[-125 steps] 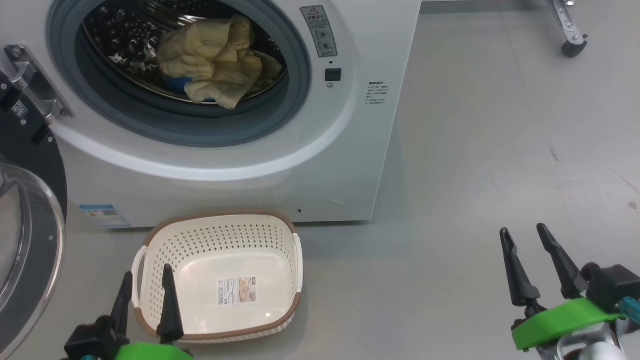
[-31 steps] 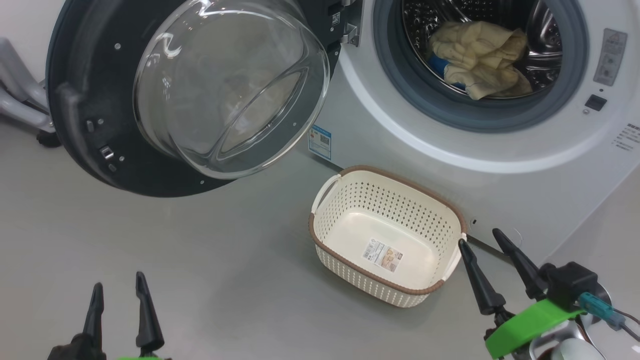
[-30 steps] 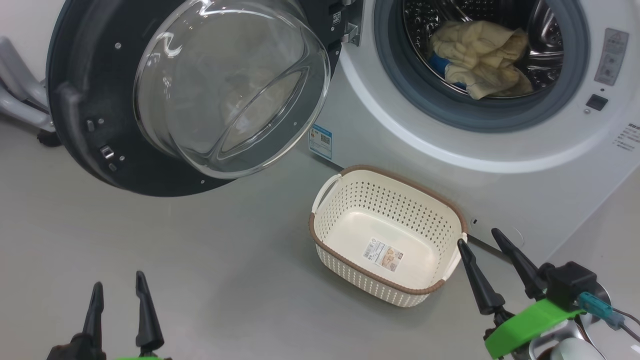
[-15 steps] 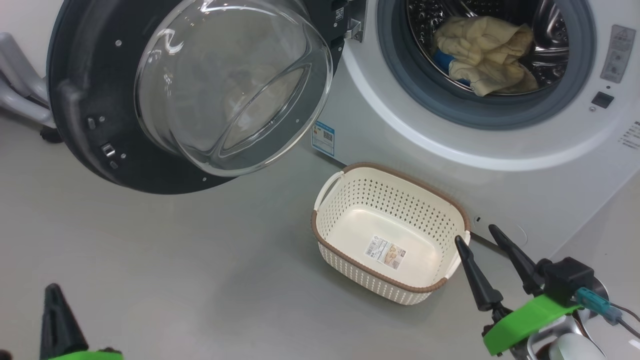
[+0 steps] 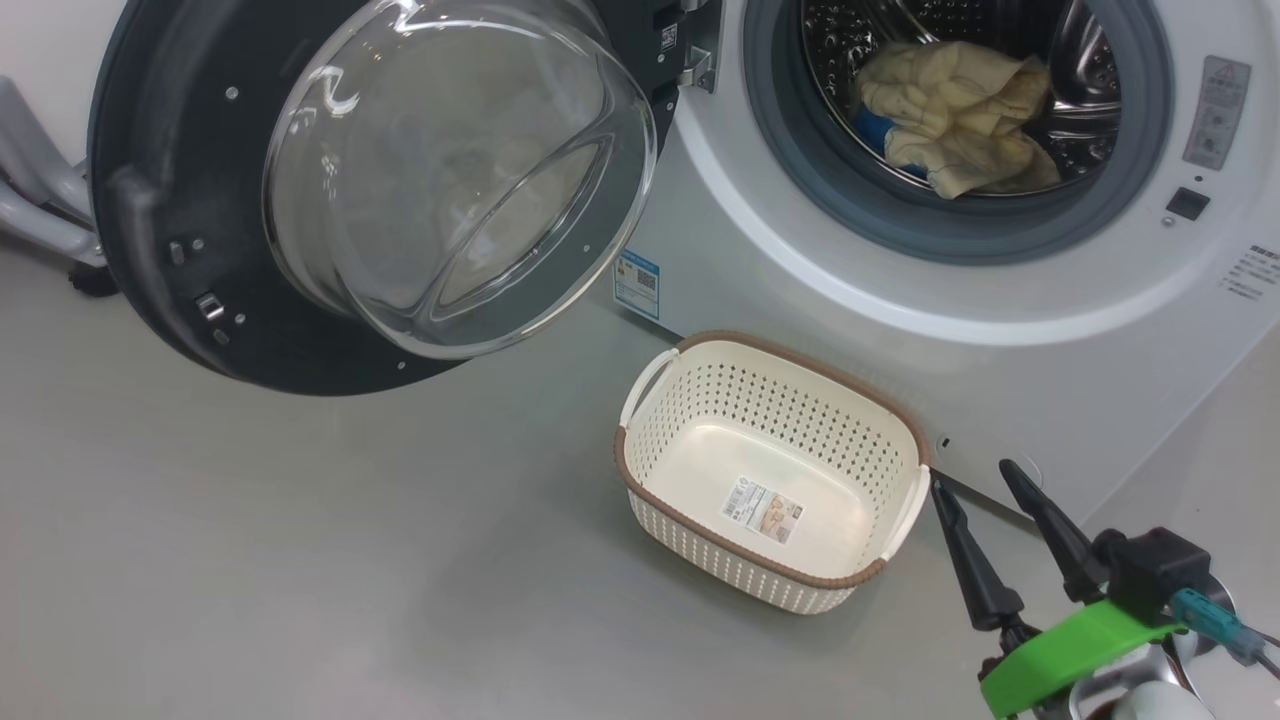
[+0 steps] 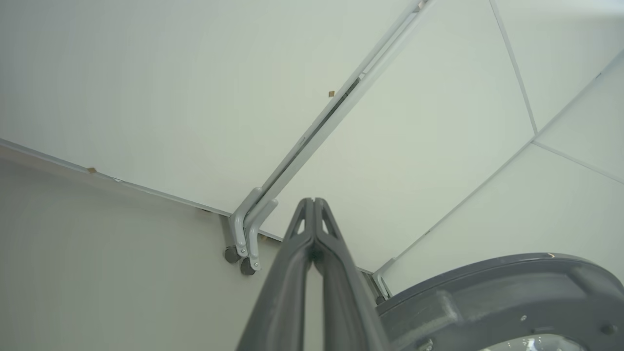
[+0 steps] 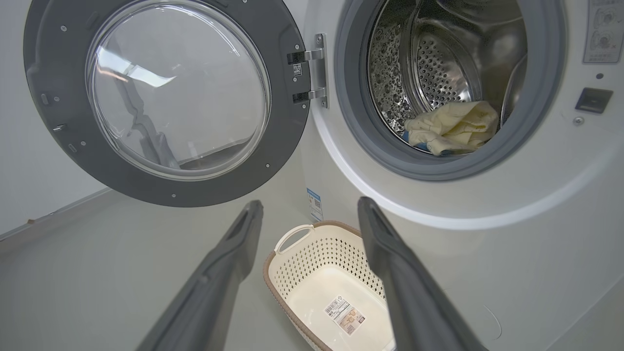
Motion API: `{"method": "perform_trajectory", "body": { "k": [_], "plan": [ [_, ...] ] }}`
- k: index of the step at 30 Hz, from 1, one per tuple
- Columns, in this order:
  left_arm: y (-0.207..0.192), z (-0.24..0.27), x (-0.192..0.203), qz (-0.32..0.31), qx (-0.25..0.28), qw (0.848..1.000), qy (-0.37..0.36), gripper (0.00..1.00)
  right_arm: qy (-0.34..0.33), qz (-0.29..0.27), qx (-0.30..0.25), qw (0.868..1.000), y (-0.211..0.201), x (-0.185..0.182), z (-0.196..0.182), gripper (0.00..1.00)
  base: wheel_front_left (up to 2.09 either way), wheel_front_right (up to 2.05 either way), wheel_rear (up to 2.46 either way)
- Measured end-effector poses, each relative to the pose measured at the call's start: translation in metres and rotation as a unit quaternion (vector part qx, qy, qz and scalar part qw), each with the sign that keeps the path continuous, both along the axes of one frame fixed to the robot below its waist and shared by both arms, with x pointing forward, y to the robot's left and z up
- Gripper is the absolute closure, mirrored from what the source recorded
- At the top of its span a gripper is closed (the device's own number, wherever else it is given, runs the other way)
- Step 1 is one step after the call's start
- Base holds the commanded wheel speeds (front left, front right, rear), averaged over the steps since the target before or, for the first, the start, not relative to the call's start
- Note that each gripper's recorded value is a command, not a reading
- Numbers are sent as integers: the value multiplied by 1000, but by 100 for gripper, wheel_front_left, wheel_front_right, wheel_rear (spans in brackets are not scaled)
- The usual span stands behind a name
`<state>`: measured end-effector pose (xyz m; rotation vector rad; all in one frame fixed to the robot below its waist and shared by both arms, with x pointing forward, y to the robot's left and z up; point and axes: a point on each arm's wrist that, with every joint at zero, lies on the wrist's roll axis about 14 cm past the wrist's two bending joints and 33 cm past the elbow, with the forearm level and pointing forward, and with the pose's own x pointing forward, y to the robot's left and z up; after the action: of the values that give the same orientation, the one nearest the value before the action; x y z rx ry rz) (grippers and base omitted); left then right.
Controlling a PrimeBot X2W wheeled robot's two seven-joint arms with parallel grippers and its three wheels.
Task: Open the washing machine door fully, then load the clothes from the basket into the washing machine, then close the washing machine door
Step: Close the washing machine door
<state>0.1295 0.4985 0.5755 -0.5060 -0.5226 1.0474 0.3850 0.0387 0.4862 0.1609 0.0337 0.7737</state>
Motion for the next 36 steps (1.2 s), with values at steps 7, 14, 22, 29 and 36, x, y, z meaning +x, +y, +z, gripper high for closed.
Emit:
{"method": "perform_trajectory", "body": {
  "k": [7, 14, 22, 29, 36],
  "plan": [
    [49, 36, 14, -3, -92, 990, -105, 100, 8, -16, 4, 1000, -9, 0, -4, 0, 0, 0, 0],
    [77, 75, 49, -34, -142, 973, -179, 100, 16, -41, -3, 999, -29, 6, -13, 0, 0, 0, 0],
    [78, 84, 119, -98, -215, 947, -216, 100, 17, -77, -11, 997, -57, 19, -19, 0, 0, 0, 0],
    [63, 70, 175, -143, -271, 926, -221, 100, 25, -104, -23, 994, -81, 21, -29, 0, 0, 0, 0],
    [47, 47, 211, -172, -305, 916, -196, 100, 21, -125, -26, 992, -97, 30, -28, 0, 0, 0, 0]
  ]
}}
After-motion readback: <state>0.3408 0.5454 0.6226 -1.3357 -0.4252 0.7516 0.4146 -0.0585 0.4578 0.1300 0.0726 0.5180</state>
